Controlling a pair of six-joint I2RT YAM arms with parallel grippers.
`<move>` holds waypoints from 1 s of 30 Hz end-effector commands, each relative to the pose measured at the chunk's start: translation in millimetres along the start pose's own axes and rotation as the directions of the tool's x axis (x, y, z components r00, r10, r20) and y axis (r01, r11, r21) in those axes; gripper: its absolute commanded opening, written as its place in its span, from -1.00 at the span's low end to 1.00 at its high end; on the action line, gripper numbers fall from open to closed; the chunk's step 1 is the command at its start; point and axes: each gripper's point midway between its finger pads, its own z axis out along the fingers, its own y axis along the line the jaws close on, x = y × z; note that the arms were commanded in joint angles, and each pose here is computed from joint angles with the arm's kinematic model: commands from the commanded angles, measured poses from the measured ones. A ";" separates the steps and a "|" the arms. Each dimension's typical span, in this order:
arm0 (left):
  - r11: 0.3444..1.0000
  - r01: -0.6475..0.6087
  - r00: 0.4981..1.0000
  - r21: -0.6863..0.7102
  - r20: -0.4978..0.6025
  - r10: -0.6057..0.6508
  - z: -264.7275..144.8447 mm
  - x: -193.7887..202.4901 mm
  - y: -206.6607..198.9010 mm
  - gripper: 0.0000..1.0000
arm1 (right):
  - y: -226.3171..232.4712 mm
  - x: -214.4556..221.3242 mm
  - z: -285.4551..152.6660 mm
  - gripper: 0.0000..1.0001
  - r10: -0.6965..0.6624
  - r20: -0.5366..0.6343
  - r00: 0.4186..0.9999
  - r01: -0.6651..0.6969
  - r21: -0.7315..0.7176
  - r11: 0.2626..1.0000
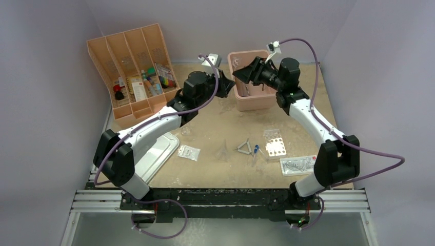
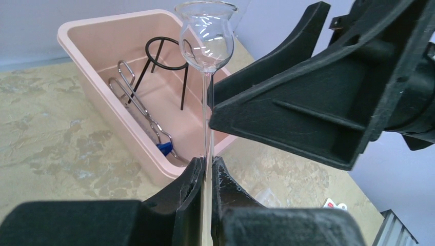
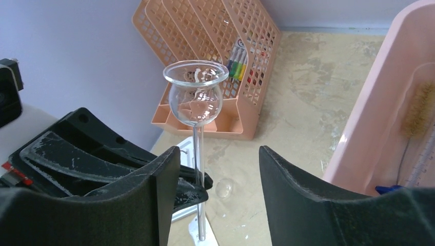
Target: Organize the chemistry lab equipment
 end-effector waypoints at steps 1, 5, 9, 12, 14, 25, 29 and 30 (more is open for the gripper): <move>0.997 0.016 0.994 0.080 0.107 -0.025 2.7 -39.9 -22.9 -1.00 | 23.4 -13.5 6.1 0.15 -0.025 0.009 1.000 0.026 -0.076 0.997; 0.996 0.026 0.993 0.085 0.108 -0.036 2.9 -40.1 -23.9 -1.00 | 23.8 -9.5 9.4 -0.02 -0.016 -0.005 1.000 0.016 -0.079 0.997; 0.996 0.028 0.993 0.085 0.110 -0.038 3.8 -40.6 -23.7 -1.00 | 25.0 -11.0 10.5 -0.29 -0.009 -0.001 1.000 0.009 -0.082 0.997; 0.995 0.038 0.993 0.088 0.104 -0.047 4.6 -38.2 -23.7 -1.00 | 26.3 -13.0 12.1 -0.57 -0.004 0.003 1.000 0.004 -0.089 0.996; 0.995 0.055 0.992 0.081 0.105 -0.063 5.0 -37.6 -22.5 -1.00 | 28.9 -16.7 13.2 -0.75 0.013 0.002 1.000 -0.012 -0.085 0.996; 0.991 0.131 0.985 -0.030 0.115 -0.127 -0.4 -52.7 14.7 0.08 | 2.2 -38.7 24.3 -0.90 -0.139 -0.068 0.988 0.144 0.073 0.987; 0.983 0.143 0.985 -0.116 0.116 -0.129 -5.4 -50.6 40.1 0.09 | -31.4 -39.0 32.6 -0.90 -0.191 -0.133 0.972 0.212 0.165 0.963; 0.981 0.143 0.985 -0.132 0.116 -0.128 -6.7 -50.0 45.4 0.10 | -42.5 -38.4 34.3 -0.90 -0.197 -0.151 0.969 0.224 0.193 0.955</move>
